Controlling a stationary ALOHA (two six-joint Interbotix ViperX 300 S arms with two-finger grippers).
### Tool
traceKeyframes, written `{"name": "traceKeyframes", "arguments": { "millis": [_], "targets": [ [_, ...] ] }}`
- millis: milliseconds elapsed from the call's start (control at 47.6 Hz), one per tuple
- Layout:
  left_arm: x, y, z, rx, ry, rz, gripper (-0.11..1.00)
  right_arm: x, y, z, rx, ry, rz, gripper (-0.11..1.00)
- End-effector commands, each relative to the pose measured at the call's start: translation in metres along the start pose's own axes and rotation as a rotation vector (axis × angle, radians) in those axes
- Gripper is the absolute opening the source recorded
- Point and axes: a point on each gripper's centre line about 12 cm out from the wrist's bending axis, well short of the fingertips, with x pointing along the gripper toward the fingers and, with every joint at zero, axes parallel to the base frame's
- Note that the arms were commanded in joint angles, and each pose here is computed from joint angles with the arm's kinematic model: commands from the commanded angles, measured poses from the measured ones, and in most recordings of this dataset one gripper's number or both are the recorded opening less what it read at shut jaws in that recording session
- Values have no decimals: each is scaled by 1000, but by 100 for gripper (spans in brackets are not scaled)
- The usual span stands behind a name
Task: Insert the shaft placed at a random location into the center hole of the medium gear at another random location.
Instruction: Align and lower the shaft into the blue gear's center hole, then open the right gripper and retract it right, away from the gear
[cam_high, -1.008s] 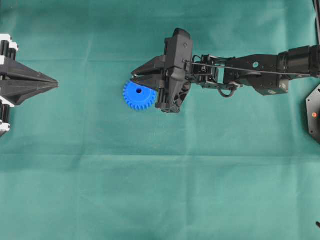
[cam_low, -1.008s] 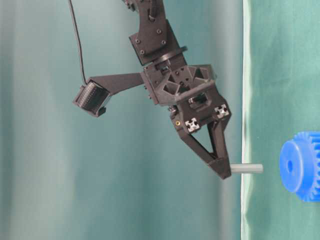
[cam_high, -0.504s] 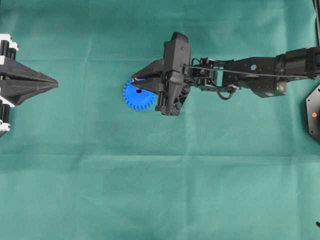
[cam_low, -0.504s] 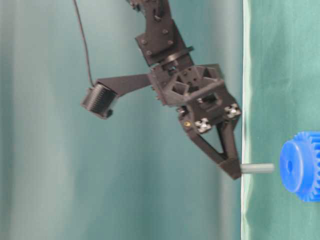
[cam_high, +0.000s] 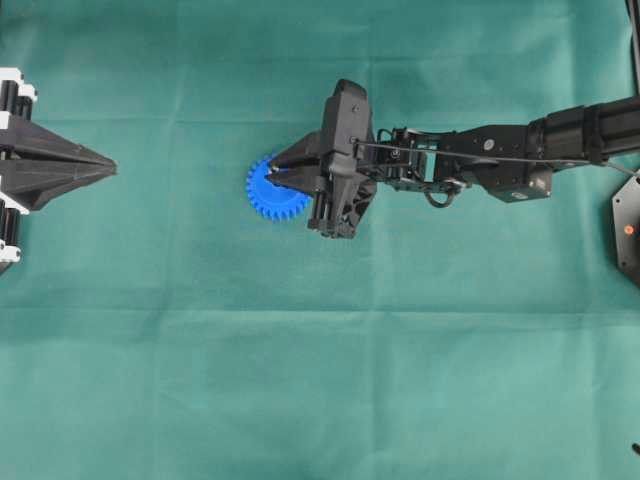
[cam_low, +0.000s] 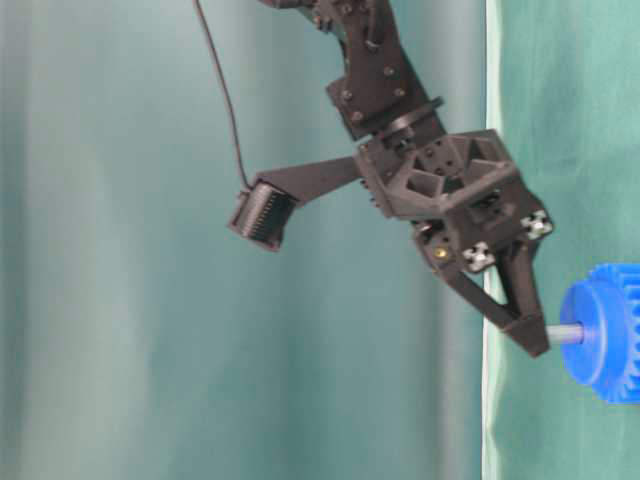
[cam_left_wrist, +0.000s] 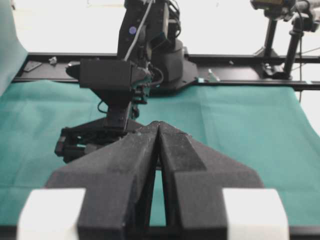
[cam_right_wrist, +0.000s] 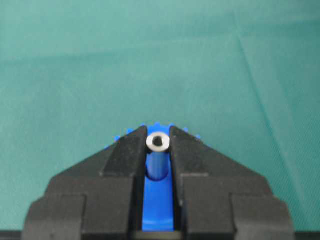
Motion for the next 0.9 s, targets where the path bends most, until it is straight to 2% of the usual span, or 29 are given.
{"name": "traceKeyframes", "arguments": {
  "millis": [0,252,777,819,882],
  "targets": [
    [2,0,8,2,-23,1,0,0,0,9,8,-37,-2,13],
    [2,0,8,2,-25,1,0,6,0,-2,7,-8,-3,13],
    [2,0,8,2,-20,1,0,6,0,-1,6,-9,-2,14],
    [2,0,8,2,-20,1,0,6,1,-1,5,-11,0,18],
    [2,0,7,2,-18,1,0,5,1,3,5,-20,1,34]
  ]
}}
